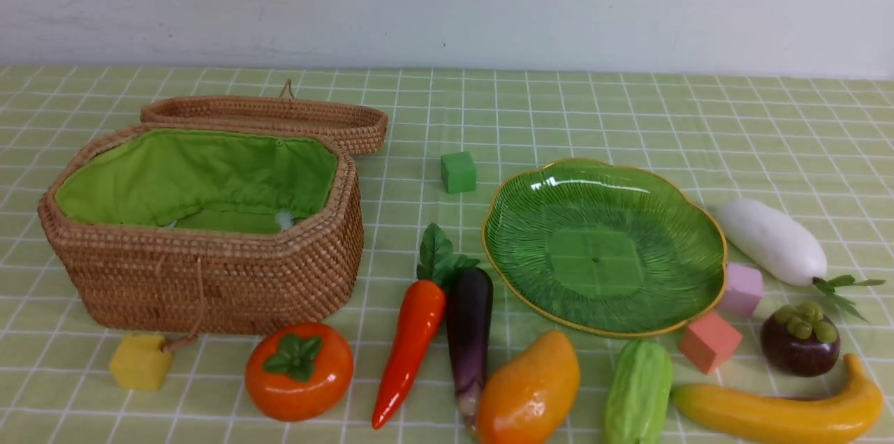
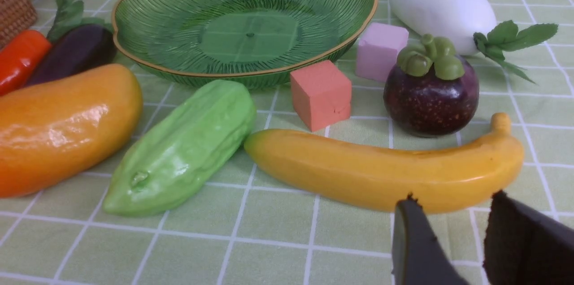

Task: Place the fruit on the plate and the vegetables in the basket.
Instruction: Grab a tomato with your left arm and place it on the plate on the right.

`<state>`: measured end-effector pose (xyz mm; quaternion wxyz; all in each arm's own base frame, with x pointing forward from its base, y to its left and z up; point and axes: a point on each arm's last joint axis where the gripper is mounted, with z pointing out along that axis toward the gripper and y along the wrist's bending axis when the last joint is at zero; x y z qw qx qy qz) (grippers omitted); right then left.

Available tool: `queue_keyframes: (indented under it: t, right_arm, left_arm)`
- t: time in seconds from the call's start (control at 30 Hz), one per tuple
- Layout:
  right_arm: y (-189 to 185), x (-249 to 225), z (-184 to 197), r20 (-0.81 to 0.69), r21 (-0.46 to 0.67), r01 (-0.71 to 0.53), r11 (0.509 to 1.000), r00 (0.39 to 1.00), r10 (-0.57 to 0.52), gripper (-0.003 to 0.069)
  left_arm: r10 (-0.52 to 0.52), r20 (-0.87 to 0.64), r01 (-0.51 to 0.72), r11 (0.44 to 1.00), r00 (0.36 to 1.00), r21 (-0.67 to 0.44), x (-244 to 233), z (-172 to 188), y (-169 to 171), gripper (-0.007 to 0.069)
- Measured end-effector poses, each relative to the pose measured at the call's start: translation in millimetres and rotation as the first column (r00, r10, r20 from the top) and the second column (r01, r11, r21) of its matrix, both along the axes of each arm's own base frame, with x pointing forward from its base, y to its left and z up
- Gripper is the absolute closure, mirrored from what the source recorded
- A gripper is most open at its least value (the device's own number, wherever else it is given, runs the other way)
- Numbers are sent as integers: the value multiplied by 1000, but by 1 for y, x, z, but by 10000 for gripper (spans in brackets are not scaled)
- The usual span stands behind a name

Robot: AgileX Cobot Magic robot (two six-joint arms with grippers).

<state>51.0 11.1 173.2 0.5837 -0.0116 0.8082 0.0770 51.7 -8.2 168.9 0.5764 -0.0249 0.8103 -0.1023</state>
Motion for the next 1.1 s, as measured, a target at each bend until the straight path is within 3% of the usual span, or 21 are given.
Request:
queue_keyframes:
  t: [0.2, 0.3, 0.37, 0.4, 0.43, 0.47, 0.53, 0.6, 0.7, 0.83, 0.87, 0.9, 0.93, 1.03, 1.1]
  right_arm:
    - [0, 0, 0, 0, 0, 0, 1000, 1000, 0, 419]
    - [0, 0, 0, 0, 0, 0, 1000, 1000, 0, 419]
    - [0, 0, 0, 0, 0, 0, 1000, 1000, 0, 419]
    - [0, 0, 0, 0, 0, 0, 1000, 1000, 0, 419]
    - [0, 0, 0, 0, 0, 0, 1000, 1000, 0, 419]
    - [0, 0, 0, 0, 0, 0, 1000, 1000, 0, 419]
    - [0, 0, 0, 0, 0, 0, 1000, 1000, 0, 419]
    - [0, 0, 0, 0, 0, 0, 1000, 1000, 0, 419]
    - [0, 0, 0, 0, 0, 0, 1000, 1000, 0, 419]
    - [0, 0, 0, 0, 0, 0, 1000, 1000, 0, 419]
    - [0, 0, 0, 2, 0, 0, 1000, 1000, 0, 419]
    - [0, 0, 0, 1, -2, 0, 1000, 1000, 0, 419]
    - [-1, 1, 1, 15, -16, 4, 1000, 1000, -4, 419]
    - [-1, 2, 2, 50, 1, 17, 1000, 999, -17, 419]
    - [0, 3, 8, 92, 163, 39, 986, 994, -55, 419]
  left_arm:
    - [9, 102, -1, 997, 995, -74, 2, 10, -1, 387]
    - [45, 169, 1, 965, 985, -263, 4, 19, -3, 387]
    - [62, 181, 1, 943, 982, -333, 4, 22, -3, 387]
    - [90, 190, 1, 901, 978, -434, 4, 25, -3, 387]
    - [97, 195, 1, 894, 976, -448, 4, 26, -3, 387]
    - [131, 200, 0, 835, 971, -550, 4, 29, -2, 387]
    - [176, 203, -1, 757, 963, -654, 5, 33, 0, 387]
    - [217, 209, -1, 697, 954, -717, 5, 36, 3, 387]
    - [239, 208, -2, 660, 948, -751, 5, 38, 4, 390]
    - [202, 218, 19, 689, 955, -725, 3, 45, 1, 473]
    - [159, 237, 53, 717, 958, -695, 0, 57, -2, 547]
    - [149, 236, 56, 724, 960, -687, 0, 58, -3, 557]
    - [109, 255, 85, 759, 961, -645, -2, 74, -5, 626]
    - [34, 232, 111, 805, 972, -582, 0, 95, -11, 638]
    - [-71, 165, 144, 860, 984, -490, 6, 114, -20, 638]
